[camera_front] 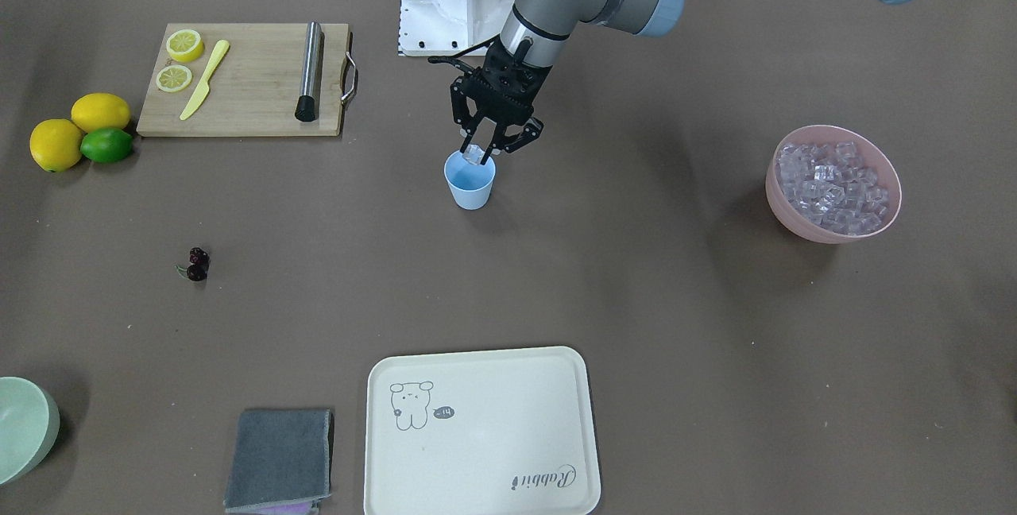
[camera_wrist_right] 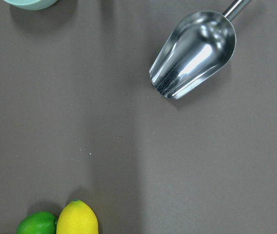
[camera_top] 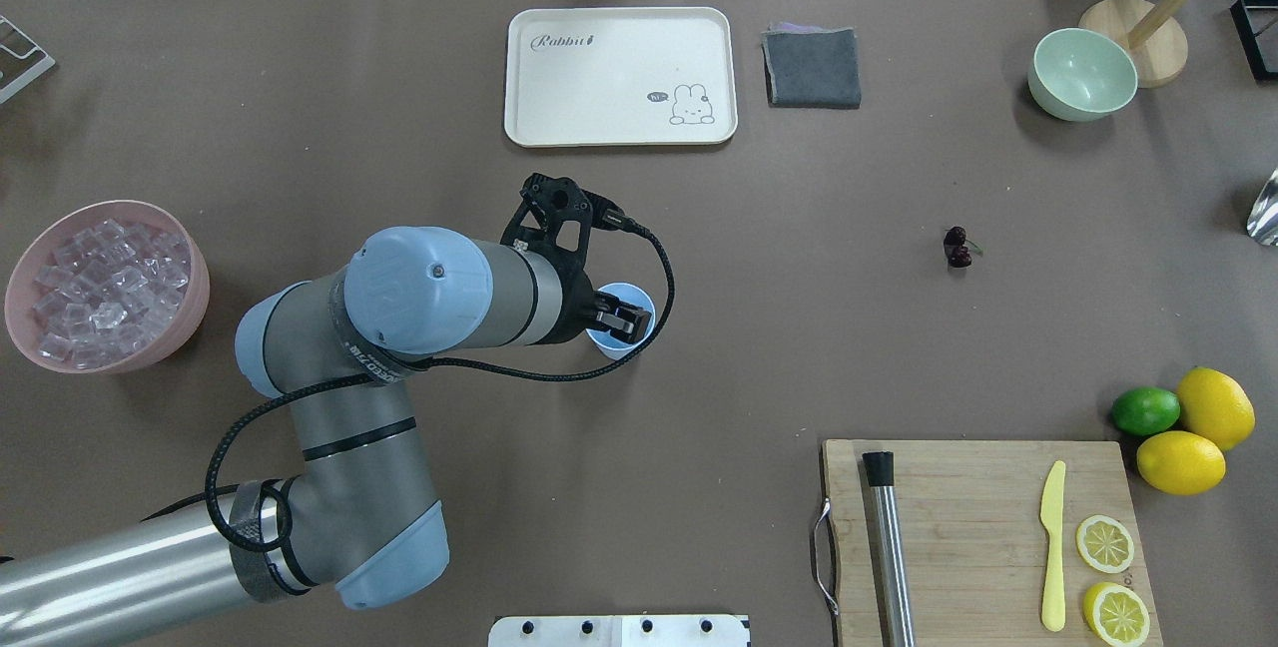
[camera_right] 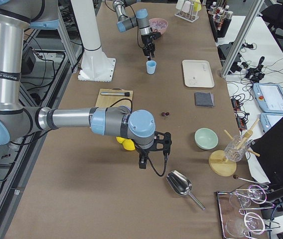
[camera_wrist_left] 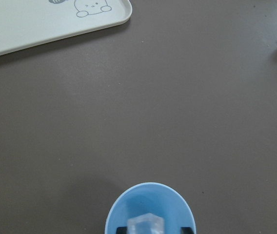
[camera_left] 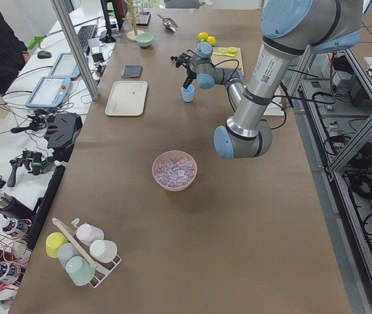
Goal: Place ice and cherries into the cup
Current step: 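Carry the ice cube with the left gripper over the blue cup, then open the left gripper to drop the ice cube into the cup, then move the left gripper back over the pink bowl of ice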
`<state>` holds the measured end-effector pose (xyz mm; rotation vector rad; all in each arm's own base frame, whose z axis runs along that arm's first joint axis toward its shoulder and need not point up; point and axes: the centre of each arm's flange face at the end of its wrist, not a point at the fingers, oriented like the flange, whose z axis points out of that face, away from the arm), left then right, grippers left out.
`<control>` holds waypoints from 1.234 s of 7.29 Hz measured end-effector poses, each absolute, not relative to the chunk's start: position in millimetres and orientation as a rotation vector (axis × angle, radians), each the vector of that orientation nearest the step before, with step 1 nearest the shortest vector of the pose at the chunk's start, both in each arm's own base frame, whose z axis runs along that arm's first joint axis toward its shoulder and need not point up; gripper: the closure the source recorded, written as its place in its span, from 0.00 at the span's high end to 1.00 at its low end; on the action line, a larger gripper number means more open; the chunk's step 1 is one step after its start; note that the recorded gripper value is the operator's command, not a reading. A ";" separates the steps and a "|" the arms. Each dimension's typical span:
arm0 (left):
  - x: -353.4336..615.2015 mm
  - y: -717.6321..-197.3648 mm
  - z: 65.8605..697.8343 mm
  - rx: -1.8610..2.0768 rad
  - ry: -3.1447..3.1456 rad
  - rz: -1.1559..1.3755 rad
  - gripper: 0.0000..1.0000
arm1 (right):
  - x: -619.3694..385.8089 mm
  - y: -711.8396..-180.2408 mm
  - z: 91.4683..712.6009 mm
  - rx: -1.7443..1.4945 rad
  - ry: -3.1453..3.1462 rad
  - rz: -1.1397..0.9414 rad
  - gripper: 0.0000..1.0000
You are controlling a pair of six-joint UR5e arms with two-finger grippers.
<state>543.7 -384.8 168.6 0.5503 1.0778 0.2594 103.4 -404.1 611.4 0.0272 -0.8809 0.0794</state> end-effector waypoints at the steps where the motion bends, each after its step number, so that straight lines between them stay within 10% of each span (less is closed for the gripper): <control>1: 542.4 -383.6 167.2 0.560 1.077 0.253 0.97 | 103.3 -404.6 610.8 0.028 -0.881 0.078 1.00; 9: 286.5 -388.0 271.1 0.375 0.815 0.155 0.98 | 102.0 -409.2 600.3 0.074 -0.895 0.053 1.00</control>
